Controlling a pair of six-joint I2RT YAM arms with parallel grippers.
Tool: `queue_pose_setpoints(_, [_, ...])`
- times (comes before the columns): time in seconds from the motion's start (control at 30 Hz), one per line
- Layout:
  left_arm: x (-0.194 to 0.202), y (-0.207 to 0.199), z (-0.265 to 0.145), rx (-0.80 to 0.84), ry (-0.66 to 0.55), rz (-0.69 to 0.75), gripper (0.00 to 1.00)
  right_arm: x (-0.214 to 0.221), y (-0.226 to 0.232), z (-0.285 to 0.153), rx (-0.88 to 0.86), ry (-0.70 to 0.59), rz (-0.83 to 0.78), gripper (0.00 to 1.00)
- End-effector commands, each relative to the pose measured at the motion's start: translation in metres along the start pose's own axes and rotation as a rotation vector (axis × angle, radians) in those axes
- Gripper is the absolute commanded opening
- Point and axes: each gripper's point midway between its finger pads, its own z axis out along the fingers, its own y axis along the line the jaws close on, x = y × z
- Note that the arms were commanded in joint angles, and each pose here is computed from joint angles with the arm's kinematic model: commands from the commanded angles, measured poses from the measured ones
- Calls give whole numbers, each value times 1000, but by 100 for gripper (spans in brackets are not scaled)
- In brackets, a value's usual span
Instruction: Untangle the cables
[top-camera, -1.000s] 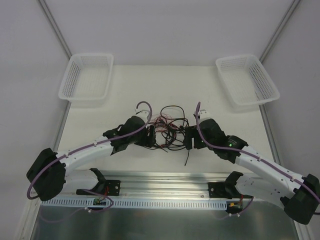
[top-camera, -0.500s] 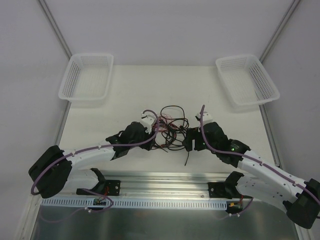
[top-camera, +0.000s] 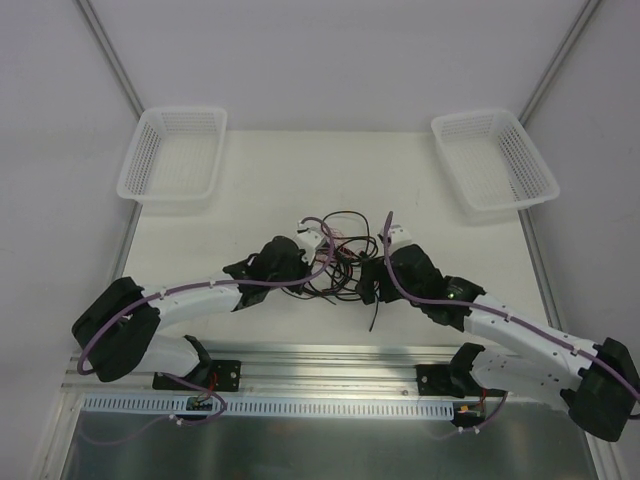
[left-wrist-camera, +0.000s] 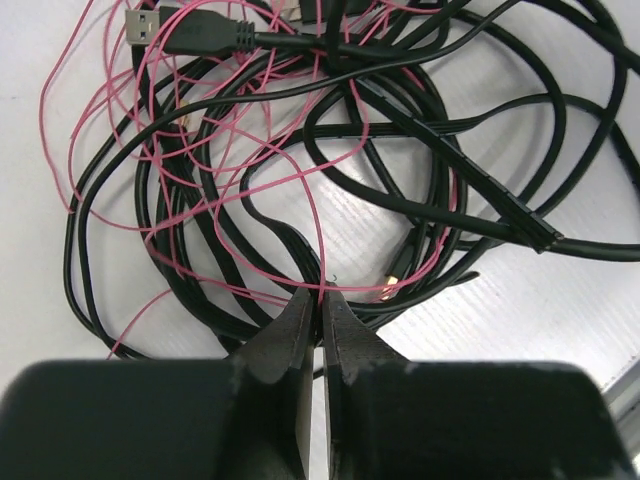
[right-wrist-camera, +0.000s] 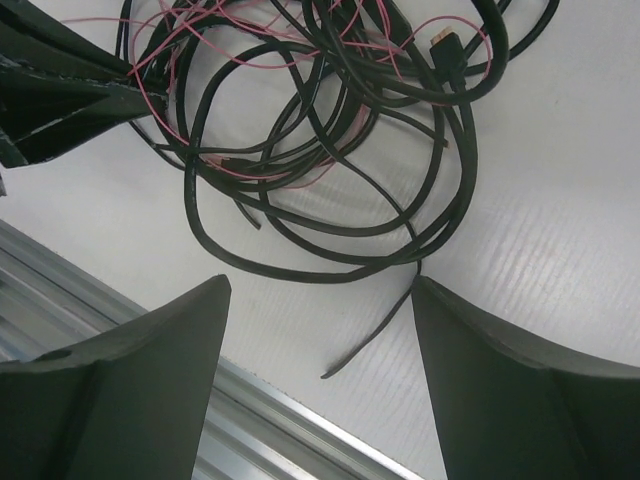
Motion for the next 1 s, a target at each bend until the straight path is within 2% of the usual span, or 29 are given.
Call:
queue_pose_setpoints(0.0, [-38,-21,-10,85,-79,3,0,-29,17,9,-39,-88,14,77])
queue_pose_setpoints(0.13, [-63,-28,-40,104,-121,-55,0,-30,17,35,-15,-58,-10,77])
queue_pose_setpoints(0.17, [-82,-30,-55,110,-173,-79,0,-32,20,39,-22,-61,-9,77])
queue_pose_setpoints(0.2, [-78,-28,-62,97,-143,-92,0,-32,17,45,-14,-50,-9,77])
queue_pose_setpoints(0.27, [-102,-30,-86,101,-192,-123,0,-28,14,60,7,-23,-2,73])
queue_pose_setpoints(0.33, [-103,-29,-101,94,-173,-143,0,-27,2,70,39,-16,34,70])
queue_pose_setpoints(0.5, [-145,-30,-152,96,-269,-210,0,-9,-45,89,182,45,198,65])
queue_pose_setpoints(0.67, [-189,-30,-205,102,-367,-244,0,16,-86,76,338,97,294,61])
queue_pose_setpoints(0.83, [-218,-21,-249,47,-407,-243,0,21,-118,55,455,96,363,61])
queue_pose_setpoints(0.97, [-221,-18,-253,28,-412,-239,0,4,-115,40,432,55,321,61])
